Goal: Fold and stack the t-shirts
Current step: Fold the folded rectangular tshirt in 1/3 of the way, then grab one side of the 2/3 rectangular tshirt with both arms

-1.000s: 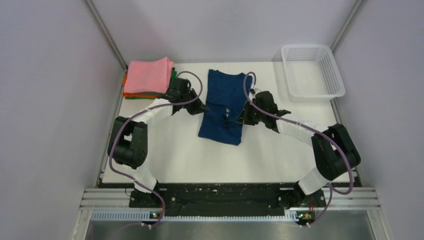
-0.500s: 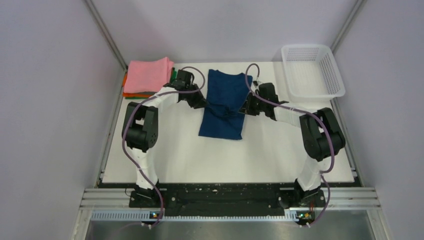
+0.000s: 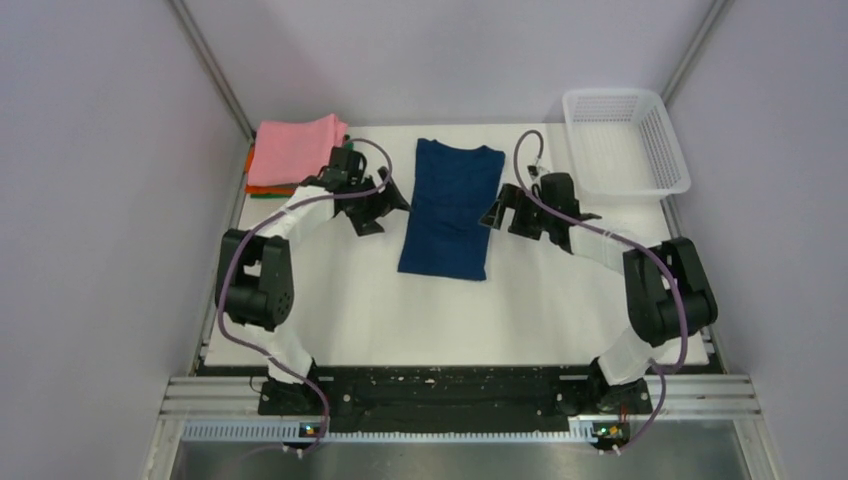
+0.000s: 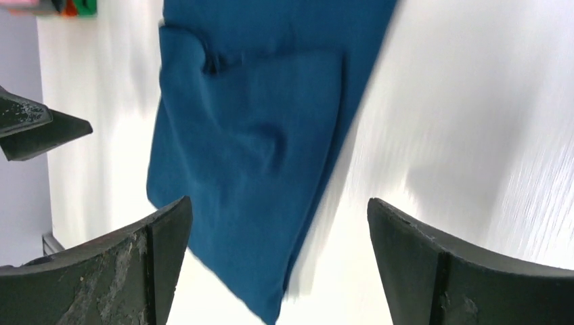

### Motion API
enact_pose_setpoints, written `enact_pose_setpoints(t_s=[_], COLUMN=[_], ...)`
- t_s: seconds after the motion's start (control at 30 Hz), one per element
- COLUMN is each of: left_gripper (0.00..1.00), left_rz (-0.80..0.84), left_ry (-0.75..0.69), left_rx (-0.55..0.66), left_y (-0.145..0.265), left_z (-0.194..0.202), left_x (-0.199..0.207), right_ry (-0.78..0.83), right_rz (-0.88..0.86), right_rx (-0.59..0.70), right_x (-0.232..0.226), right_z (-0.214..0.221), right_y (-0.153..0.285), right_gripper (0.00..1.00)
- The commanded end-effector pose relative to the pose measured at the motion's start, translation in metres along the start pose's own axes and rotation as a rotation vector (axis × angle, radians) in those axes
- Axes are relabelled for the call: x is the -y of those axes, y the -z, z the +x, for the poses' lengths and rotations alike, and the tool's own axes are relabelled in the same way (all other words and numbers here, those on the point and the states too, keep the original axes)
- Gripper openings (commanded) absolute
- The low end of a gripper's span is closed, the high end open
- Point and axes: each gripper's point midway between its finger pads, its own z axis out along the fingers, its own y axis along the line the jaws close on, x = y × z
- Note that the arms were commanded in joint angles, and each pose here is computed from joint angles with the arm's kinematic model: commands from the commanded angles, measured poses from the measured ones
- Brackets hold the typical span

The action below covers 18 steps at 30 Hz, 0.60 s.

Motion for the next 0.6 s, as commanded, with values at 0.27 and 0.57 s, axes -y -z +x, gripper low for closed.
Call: enact_pose_setpoints(t_s=[0.27, 0.57], left_gripper=[0.98, 0.79], left_rz=[-0.051, -0.026], left_ry=[0.005, 0.039], left_rx=[-0.06, -0.126], left_y=[0.027, 0.001], left_z=[0.112, 0.127], left_x=[-0.066, -0.07], right_ry=[-0.056, -0.137], right_rz=[-0.012, -0.033], right_rx=[-0.13, -0.17], right_x=[-0.012, -0.013], right_z=[0.125, 0.156], right_y=[0.046, 0.038], right_gripper=[0.93, 0.56])
